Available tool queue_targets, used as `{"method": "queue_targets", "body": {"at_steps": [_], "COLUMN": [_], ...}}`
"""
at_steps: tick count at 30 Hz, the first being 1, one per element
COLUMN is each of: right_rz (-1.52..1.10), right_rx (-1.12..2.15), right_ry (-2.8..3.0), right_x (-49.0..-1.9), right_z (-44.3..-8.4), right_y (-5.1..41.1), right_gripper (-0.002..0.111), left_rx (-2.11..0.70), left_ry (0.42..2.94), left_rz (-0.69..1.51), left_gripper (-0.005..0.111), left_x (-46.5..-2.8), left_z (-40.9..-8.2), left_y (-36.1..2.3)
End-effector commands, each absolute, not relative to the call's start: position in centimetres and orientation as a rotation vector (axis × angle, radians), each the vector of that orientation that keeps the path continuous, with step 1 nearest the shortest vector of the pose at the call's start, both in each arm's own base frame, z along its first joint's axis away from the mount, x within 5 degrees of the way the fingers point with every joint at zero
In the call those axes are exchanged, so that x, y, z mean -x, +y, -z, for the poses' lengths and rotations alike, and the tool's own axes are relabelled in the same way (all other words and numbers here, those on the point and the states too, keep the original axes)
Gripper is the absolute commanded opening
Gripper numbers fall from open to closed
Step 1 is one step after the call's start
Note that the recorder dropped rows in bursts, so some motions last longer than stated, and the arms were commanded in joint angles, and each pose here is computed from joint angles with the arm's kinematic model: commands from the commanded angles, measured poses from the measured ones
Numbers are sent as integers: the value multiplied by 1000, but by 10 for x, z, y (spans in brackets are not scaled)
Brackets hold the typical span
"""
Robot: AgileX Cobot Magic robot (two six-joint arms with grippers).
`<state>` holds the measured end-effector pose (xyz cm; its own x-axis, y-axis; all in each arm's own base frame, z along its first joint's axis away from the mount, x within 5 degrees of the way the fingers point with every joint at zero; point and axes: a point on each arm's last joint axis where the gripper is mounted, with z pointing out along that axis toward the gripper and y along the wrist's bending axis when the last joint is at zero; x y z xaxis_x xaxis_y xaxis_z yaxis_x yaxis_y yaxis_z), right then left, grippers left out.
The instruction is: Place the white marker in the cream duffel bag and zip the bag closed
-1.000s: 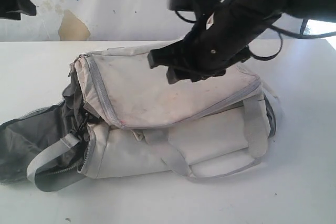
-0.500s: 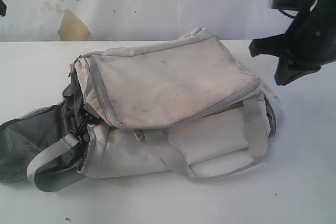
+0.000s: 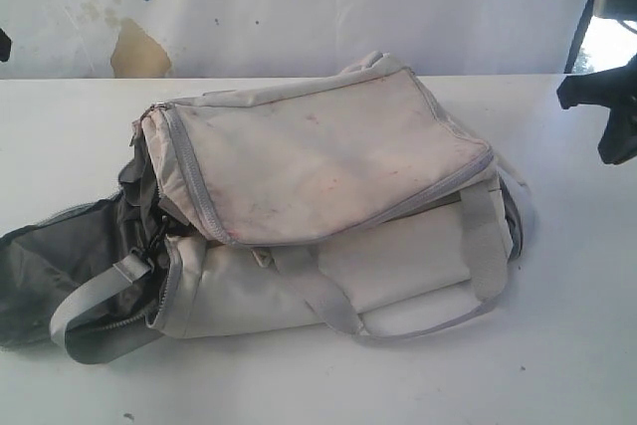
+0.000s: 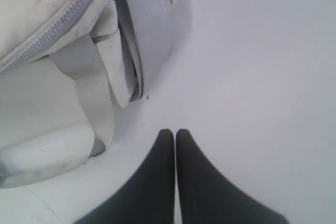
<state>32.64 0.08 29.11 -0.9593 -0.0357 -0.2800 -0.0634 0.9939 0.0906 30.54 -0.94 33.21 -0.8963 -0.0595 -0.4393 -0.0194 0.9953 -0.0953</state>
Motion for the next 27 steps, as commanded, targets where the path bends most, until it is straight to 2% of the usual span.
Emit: {"method": "queue_targets", "body": {"at_steps": [1,8,15,20,27], "right_rz": [-144,-75,8,25,77], "right_rx": [81,109,186,182,217], "right_ry": [2855,2843,2697,2570,2306], "right_x": [-324,-316,-288,-254,-180], "right_z": [-290,-300,-343,-380,-437], "right_y": [-1,-5,-7,-6,-3], "right_gripper": [0,0,0,0,0], "left_rx": [45,24,25,18,11], "left_ry": [2605,2543,2476,2375,2154], "left_rz": [127,60,29,1,-25], "left_gripper": [0,0,0,0,0], "left_x": [-297,-276,-245,-211,-148], "left_z": [-346,-366,-378,-396,-435], "left_y": [-10,-6,-4,-1,1]}}
